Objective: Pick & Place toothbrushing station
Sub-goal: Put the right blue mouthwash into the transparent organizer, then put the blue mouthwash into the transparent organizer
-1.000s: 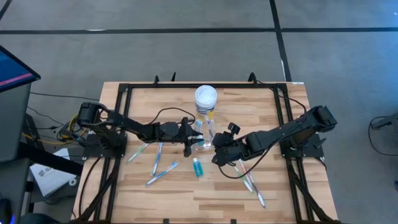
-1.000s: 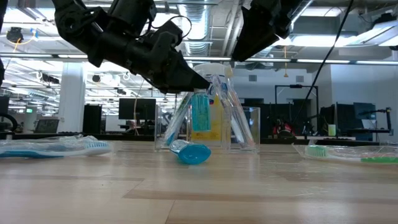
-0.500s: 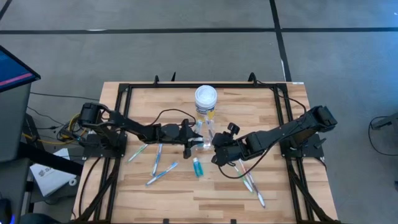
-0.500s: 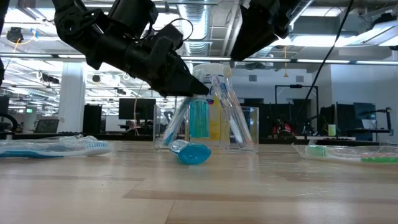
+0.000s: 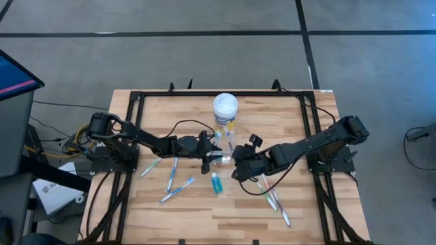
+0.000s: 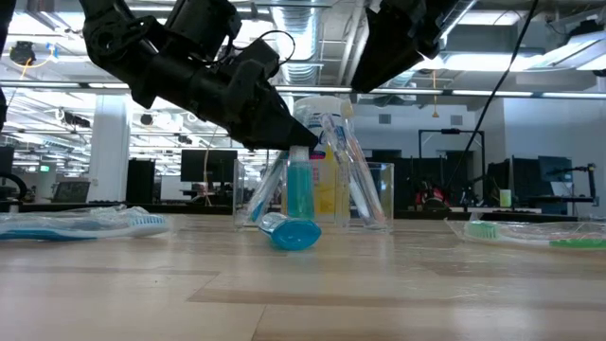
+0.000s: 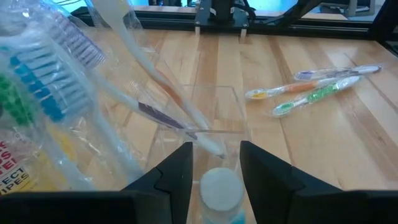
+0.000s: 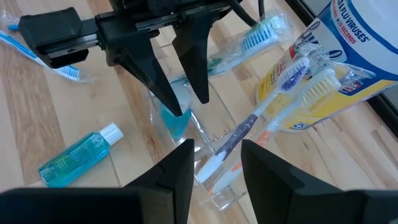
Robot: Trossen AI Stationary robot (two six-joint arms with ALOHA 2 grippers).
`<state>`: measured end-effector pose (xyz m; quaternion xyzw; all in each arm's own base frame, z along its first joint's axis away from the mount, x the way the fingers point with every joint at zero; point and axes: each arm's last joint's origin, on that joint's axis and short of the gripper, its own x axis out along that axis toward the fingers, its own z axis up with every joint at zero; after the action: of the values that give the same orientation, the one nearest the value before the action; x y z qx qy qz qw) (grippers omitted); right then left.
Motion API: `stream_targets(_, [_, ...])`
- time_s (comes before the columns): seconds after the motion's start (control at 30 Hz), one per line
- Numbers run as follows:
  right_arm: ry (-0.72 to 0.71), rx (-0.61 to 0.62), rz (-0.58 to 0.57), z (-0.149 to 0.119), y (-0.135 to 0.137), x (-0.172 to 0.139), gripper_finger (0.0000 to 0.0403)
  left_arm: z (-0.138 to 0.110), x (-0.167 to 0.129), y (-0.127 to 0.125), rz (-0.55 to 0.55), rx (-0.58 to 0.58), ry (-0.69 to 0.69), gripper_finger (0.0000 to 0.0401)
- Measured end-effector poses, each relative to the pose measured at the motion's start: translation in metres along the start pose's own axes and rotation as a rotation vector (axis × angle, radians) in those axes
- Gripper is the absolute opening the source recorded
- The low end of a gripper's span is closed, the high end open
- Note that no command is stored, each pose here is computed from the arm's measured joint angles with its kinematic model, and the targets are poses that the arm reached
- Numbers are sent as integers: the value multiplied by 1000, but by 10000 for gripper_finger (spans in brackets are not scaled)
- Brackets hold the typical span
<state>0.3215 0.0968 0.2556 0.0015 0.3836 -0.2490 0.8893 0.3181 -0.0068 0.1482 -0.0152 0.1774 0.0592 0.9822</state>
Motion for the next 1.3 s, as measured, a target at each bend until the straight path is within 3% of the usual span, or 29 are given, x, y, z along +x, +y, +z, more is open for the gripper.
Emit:
stream_targets(0.6, [0, 0, 0, 0, 0, 0, 123, 5, -2, -2, -6, -4, -40, 118])
stream_targets(0.9, [-4, 13, 10, 0, 1, 0, 123, 10, -6, -11, -58, 2, -56, 121])
stream_targets(1.07, [1, 13, 13, -2, 5, 2, 123, 22, -19, -26, -123, 18, -91, 122])
stream_targets(1.3, [17, 15, 33, -2, 5, 3, 123, 21, -38, -50, -298, 112, 12, 122])
